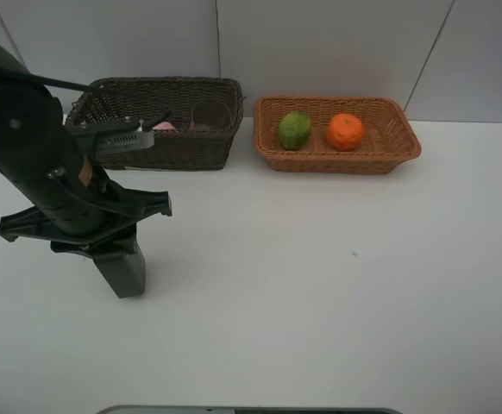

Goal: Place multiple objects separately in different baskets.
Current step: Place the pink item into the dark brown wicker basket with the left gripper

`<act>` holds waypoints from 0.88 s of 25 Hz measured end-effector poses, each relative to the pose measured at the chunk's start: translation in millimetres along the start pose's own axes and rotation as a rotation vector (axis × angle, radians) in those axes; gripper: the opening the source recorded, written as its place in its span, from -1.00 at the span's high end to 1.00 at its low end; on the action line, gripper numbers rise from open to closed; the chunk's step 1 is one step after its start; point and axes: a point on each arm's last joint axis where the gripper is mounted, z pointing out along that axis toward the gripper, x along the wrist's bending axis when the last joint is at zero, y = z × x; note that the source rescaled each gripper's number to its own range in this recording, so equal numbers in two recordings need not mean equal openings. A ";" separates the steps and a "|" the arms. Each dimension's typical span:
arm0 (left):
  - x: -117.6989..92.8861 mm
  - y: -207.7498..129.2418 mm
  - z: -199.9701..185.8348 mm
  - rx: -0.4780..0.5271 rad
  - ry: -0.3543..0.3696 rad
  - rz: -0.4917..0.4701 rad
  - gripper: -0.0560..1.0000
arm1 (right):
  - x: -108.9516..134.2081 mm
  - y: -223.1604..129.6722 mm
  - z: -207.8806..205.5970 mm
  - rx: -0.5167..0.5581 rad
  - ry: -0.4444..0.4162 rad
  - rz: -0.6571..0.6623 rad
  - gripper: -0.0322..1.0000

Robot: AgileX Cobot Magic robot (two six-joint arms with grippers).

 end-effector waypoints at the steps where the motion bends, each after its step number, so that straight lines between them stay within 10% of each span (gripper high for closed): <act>1: -5.0 6.4 -9.5 -0.031 -0.031 0.006 0.10 | 0.0 0.0 0.0 0.000 0.000 0.000 -0.12; 12: -31.3 63.5 -76.0 -0.276 -0.113 0.107 0.10 | 0.0 0.0 0.0 0.000 0.000 0.000 -0.12; 22: -4.3 121.1 -89.7 -0.511 0.006 0.213 0.10 | 0.0 0.0 0.0 0.000 0.000 0.000 -0.12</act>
